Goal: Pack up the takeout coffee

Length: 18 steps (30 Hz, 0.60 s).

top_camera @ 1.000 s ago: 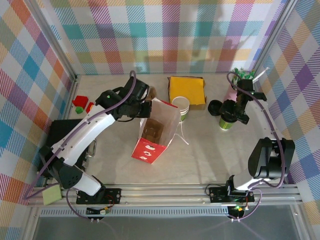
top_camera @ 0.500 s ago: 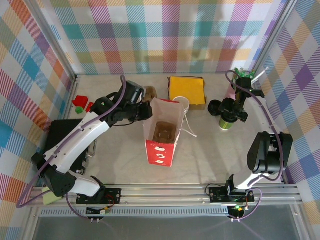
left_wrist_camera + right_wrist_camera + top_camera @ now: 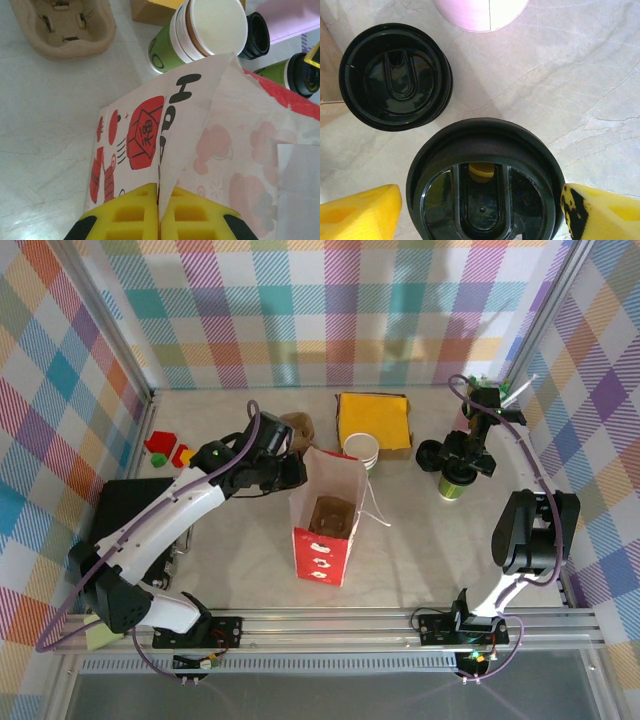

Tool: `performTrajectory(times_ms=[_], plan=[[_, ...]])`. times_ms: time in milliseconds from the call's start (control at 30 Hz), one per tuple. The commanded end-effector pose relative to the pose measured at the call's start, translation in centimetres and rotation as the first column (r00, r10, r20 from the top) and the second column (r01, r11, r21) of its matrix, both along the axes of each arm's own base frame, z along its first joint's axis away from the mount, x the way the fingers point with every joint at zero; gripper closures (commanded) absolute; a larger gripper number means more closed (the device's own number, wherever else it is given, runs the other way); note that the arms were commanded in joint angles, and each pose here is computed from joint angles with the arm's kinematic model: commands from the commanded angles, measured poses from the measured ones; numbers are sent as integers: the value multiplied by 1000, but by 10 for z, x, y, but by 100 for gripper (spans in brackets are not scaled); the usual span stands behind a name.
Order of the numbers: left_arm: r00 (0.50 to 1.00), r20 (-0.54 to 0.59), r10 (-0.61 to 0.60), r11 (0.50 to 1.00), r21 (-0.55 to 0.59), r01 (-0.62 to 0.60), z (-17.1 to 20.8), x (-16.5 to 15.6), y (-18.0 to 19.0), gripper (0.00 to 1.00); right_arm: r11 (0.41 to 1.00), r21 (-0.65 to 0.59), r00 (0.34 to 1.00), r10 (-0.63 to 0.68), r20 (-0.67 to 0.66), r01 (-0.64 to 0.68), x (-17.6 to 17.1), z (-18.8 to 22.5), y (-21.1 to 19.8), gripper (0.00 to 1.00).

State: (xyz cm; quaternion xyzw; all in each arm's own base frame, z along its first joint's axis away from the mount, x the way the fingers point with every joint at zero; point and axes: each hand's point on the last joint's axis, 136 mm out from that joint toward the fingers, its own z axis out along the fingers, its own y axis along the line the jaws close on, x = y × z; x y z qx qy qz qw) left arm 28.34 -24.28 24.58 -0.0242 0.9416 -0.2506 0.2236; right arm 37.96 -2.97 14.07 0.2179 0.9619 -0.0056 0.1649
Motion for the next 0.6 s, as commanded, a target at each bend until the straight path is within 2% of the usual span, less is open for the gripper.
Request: performTrajectory(times_ms=[0,333,567], plan=[[1000,-3,11,1000,-23,-11,1,0,2,94,1000,-7,999,23,-37,-23,-2,-3,-3,18],[1000,-19,11,1000,-8,-11,-8,2,5,95,998,19,996,56,-72,-55,-8,-12,3,23],[1000,-25,4,1000,-12,-4,-9,3,3,95,996,29,993,88,-76,-86,-10,-8,6,19]])
